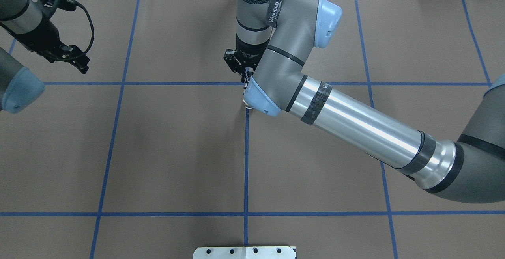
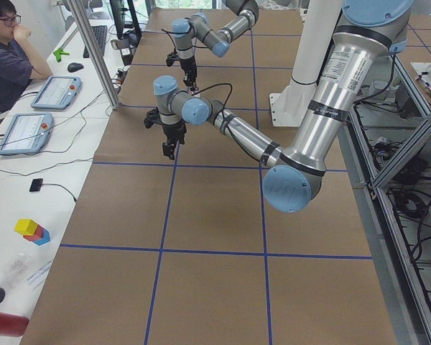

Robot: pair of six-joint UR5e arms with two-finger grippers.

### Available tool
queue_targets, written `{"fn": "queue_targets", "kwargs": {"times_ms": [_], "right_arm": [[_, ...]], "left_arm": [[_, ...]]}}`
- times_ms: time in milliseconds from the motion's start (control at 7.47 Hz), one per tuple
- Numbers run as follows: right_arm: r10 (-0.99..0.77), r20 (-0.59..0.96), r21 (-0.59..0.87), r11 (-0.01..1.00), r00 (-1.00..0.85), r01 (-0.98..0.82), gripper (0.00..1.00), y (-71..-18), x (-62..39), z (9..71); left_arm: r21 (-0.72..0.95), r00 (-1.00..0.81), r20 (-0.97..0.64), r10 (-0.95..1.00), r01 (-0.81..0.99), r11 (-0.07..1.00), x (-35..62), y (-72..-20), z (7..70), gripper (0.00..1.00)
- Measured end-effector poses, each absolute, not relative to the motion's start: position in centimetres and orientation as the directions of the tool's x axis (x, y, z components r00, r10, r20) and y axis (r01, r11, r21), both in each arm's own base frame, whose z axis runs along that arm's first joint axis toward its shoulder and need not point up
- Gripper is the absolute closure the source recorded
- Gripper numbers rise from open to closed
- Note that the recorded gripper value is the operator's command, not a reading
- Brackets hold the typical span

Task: Assemble PPR valve and pipe with both arms
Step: 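Lower the held fitting onto the top of the valve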

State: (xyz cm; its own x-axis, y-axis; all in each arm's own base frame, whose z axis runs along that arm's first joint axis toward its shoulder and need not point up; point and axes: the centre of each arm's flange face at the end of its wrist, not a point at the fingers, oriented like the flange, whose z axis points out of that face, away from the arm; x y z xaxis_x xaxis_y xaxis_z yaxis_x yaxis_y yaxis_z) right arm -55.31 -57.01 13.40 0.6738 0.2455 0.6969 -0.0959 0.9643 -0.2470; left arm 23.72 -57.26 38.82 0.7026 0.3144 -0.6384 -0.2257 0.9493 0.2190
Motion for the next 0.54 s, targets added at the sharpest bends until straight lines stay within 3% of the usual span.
{"fn": "queue_targets", "kwargs": {"times_ms": [535], "right_arm": [[0.239, 0.698, -0.246, 0.965, 0.676, -0.087, 1.00, -56.49, -55.69, 13.54]], "left_arm": [[0.218, 0.703, -0.639, 0.313, -0.224, 0.950, 23.76, -57.35, 38.75, 0.00]]}}
